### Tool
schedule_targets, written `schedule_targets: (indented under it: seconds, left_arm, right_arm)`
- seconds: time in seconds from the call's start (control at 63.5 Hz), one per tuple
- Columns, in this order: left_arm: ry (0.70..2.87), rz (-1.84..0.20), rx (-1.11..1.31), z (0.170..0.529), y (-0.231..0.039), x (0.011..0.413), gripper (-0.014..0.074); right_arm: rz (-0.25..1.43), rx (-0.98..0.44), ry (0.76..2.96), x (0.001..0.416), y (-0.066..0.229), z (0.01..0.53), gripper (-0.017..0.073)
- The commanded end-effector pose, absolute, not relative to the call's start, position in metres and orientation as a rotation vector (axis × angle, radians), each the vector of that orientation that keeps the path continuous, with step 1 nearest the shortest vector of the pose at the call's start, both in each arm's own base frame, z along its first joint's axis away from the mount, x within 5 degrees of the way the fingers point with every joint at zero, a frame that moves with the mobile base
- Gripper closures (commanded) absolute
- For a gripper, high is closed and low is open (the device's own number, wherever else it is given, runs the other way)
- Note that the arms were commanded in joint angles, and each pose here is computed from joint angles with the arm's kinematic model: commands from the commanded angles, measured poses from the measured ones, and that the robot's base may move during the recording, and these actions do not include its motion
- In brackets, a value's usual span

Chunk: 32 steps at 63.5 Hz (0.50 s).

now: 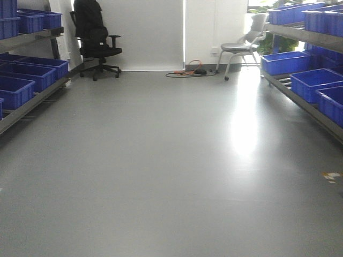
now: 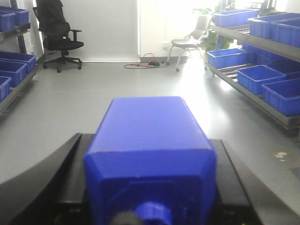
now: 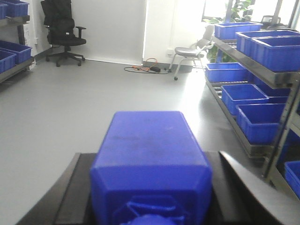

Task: Pick and sort blue part to right shelf
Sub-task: 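Drive forward between the blue-bin shelves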

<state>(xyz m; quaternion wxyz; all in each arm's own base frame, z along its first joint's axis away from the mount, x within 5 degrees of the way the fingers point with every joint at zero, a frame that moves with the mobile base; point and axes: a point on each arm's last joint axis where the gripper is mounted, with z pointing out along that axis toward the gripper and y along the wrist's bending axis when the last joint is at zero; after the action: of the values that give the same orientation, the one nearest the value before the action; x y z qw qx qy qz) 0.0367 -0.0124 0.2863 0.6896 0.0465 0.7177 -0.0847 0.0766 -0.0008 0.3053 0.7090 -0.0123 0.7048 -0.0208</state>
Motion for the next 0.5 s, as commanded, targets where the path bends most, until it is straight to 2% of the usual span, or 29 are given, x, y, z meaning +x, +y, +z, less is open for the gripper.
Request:
schedule_targets:
  seconds: [0.0, 0.488]
  left_arm:
    - [1.511, -0.199, 0.075, 0.3023, -0.011, 0.0362, 0.0261]
    - [1.511, -0.199, 0.075, 0.3023, -0.011, 0.0362, 0.0261]
  right_arm:
    - [-0.065, -0.027, 1.442, 0.0753, -0.0016, 0.3238, 0.0293]
    - [-0.065, -0.027, 1.442, 0.0753, -0.0016, 0.3238, 0.0293]
